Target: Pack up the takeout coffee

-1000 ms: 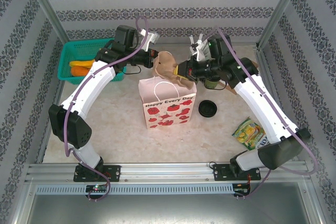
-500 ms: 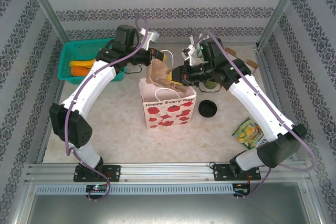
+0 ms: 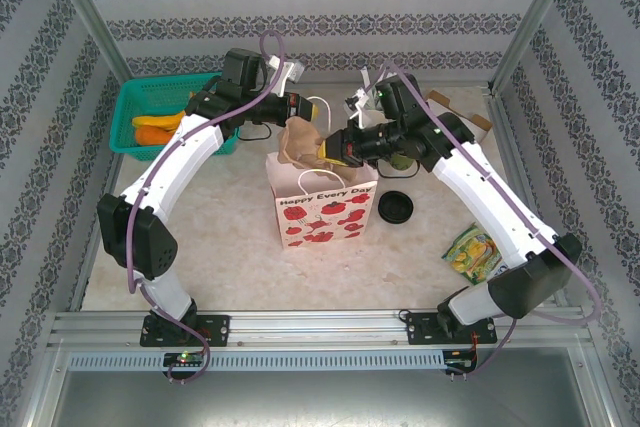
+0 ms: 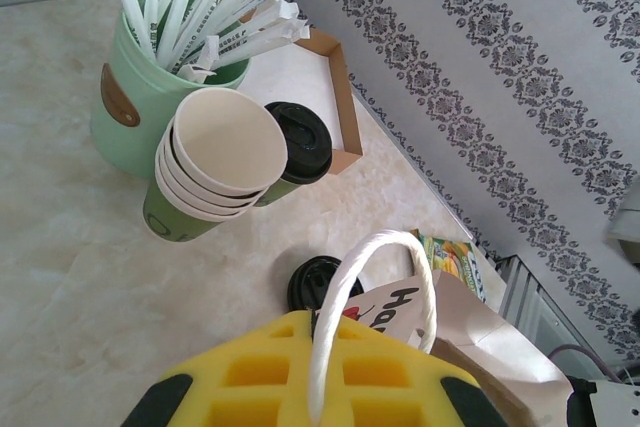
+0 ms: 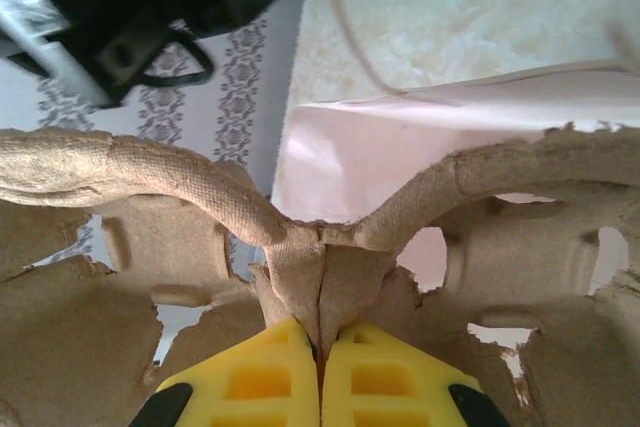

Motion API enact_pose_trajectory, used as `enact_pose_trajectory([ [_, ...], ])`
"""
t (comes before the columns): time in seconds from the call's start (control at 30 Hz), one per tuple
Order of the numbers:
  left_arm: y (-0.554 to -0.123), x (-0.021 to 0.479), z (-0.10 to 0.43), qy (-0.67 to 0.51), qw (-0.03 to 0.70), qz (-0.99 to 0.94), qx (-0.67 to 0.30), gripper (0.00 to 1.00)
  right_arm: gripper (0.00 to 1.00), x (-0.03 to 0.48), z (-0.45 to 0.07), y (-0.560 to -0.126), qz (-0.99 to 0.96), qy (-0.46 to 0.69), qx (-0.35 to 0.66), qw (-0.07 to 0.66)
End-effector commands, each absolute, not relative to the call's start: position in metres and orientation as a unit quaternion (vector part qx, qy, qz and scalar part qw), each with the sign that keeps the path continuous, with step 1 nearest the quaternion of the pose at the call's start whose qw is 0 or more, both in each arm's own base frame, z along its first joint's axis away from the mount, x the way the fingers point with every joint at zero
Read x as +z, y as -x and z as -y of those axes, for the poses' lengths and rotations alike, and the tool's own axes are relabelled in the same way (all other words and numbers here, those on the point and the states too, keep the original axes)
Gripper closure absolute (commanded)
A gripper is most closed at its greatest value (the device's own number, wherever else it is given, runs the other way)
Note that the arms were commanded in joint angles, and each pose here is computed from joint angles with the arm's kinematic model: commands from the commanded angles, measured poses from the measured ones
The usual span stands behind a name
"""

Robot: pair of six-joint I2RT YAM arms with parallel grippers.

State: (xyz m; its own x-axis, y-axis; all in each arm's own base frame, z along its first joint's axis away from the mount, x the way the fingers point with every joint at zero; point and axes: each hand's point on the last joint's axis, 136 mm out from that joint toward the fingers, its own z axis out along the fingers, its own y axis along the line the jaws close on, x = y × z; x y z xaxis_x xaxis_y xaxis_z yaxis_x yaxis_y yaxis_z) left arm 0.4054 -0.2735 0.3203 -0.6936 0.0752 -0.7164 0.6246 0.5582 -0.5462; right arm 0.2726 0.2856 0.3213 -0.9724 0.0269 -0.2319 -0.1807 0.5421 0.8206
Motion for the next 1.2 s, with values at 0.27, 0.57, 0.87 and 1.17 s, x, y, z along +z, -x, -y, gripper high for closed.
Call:
enact_pose_trajectory([
  [0.27, -0.405, 0.345, 0.278, -0.252, 0.363, -0.791, -0.424, 1.0, 1.0, 0.269, -0.257, -0.282, -0.935, 0.009, 0.337, 0.104],
  [0.57, -0.42, 0.351, 0.269, -0.225, 0.379, -0.801, -0.405, 1.0, 1.0, 0.251, -0.257, -0.272, -0.959, 0.032, 0.269, 0.085],
  [0.87, -0.423, 0.354, 0.273, -0.214, 0.367, -0.8, -0.424, 0.99, 1.0, 0.24, -0.26, -0.27, -0.972, 0.045, 0.222, 0.069],
  [1.17, -0.385, 0.376, 0.267, -0.262, 0.382, -0.776, -0.429, 0.77, 1.0, 0.236, -0.266, -0.285, -0.973, 0.022, 0.214, 0.081],
])
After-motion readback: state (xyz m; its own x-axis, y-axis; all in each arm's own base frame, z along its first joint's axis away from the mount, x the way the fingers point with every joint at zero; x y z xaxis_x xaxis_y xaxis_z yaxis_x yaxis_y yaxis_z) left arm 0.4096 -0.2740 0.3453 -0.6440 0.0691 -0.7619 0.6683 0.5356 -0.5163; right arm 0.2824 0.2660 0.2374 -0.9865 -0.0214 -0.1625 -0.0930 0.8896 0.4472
